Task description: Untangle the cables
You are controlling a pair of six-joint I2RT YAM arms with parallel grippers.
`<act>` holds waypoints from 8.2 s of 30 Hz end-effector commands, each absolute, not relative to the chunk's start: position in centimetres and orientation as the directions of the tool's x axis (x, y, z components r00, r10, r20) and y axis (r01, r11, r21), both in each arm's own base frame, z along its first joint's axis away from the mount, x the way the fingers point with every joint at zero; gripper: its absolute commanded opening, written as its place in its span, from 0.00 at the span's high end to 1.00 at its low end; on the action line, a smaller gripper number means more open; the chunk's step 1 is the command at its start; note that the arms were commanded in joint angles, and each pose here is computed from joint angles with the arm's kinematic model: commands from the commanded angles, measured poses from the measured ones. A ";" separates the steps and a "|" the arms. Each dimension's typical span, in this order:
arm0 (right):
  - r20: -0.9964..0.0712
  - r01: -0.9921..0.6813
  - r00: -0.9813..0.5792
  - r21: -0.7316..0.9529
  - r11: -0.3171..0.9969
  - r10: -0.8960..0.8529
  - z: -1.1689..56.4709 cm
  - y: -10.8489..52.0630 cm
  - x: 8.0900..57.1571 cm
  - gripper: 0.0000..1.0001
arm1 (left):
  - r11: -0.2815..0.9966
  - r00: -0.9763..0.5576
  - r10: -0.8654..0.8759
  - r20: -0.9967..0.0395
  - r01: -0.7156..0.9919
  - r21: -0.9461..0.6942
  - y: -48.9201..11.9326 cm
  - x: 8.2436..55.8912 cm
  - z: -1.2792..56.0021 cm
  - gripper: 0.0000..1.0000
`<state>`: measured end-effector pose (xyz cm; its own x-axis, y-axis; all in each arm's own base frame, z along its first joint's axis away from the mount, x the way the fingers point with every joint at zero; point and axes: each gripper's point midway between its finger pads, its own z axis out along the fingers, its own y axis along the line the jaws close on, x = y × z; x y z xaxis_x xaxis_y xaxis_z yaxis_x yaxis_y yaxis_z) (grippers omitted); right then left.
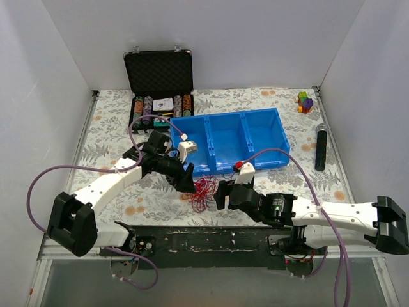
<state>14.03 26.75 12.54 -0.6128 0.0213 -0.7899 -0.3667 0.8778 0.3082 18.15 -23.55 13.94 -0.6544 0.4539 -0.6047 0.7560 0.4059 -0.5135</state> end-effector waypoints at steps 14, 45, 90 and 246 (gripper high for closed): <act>-0.785 -0.330 -0.603 0.406 0.852 0.141 13.5 27.5 15.7 0.13 | 0.464 -0.657 0.470 -0.589 0.752 -0.469 -25.6 21.0 11.2 0.91; -0.774 -0.408 -0.633 0.351 0.843 0.016 7.4 33.1 16.8 0.12 | 0.398 -0.490 0.483 -0.725 0.861 -0.317 -22.5 17.4 25.3 1.00; -0.766 -0.249 -0.643 0.171 0.953 -0.030 7.6 23.5 15.0 0.44 | 0.564 0.058 0.161 -0.985 0.814 0.140 -17.5 16.7 49.9 1.00; -0.982 -0.880 0.162 -0.100 0.465 0.095 36.5 37.6 11.3 0.08 | 0.763 0.771 0.059 -0.634 0.375 0.526 -12.3 14.3 63.5 1.00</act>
